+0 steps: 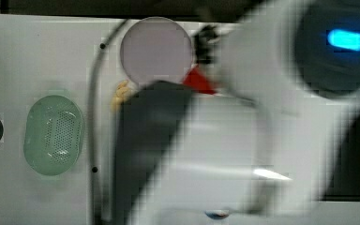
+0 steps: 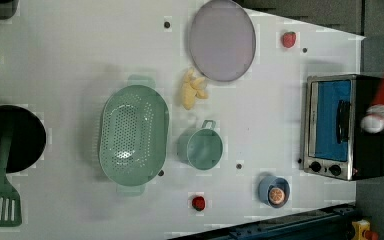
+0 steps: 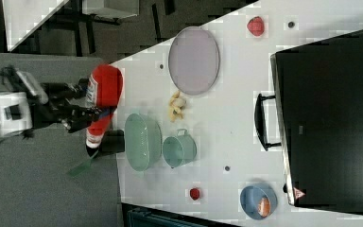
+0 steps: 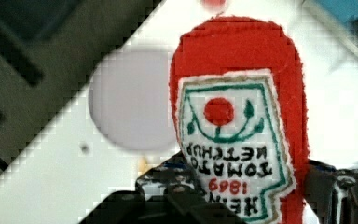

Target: Pick Ketchup from oven and place it on table.

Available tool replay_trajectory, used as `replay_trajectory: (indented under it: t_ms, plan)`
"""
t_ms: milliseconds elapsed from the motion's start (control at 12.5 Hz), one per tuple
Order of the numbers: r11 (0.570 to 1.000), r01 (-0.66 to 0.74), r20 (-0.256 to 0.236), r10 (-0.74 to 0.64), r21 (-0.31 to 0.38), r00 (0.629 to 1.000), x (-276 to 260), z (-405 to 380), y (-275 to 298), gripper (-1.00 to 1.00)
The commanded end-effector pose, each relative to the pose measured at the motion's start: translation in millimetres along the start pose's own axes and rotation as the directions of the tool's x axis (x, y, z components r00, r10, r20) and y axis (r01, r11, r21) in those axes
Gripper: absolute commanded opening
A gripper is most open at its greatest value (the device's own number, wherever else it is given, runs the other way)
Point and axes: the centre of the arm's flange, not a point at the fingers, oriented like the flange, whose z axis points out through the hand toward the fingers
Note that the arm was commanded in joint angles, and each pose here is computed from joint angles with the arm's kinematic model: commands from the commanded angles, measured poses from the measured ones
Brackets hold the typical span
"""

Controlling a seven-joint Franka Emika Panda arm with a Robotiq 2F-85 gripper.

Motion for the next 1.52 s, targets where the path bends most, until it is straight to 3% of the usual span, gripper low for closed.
replay_trajectory:
  t_ms: [80, 240, 720, 1040, 1120, 1360, 1520]
  plan:
    - [0.984, -0.07, 0.104, 0.088, -0.166, 0.991, -26, 92, -6, 0.29]
    - [0.967, -0.129, 0.116, 0.157, -0.22, 0.981, -44, 146, 0, 0.29]
    - [0.959, -0.168, 0.087, 0.192, -0.227, 0.978, -61, 318, 47, 0.29]
    - [0.958, -0.173, 0.064, 0.192, -0.227, 0.979, -61, 385, 57, 0.29]
    - [0.956, -0.174, 0.066, 0.195, -0.238, 0.979, -61, 396, 61, 0.35]
    - [0.96, -0.182, 0.042, 0.195, -0.213, 0.98, -57, 404, 62, 0.97]
    - [0.968, -0.187, 0.019, 0.192, -0.168, 0.981, -52, 379, 52, 1.0]
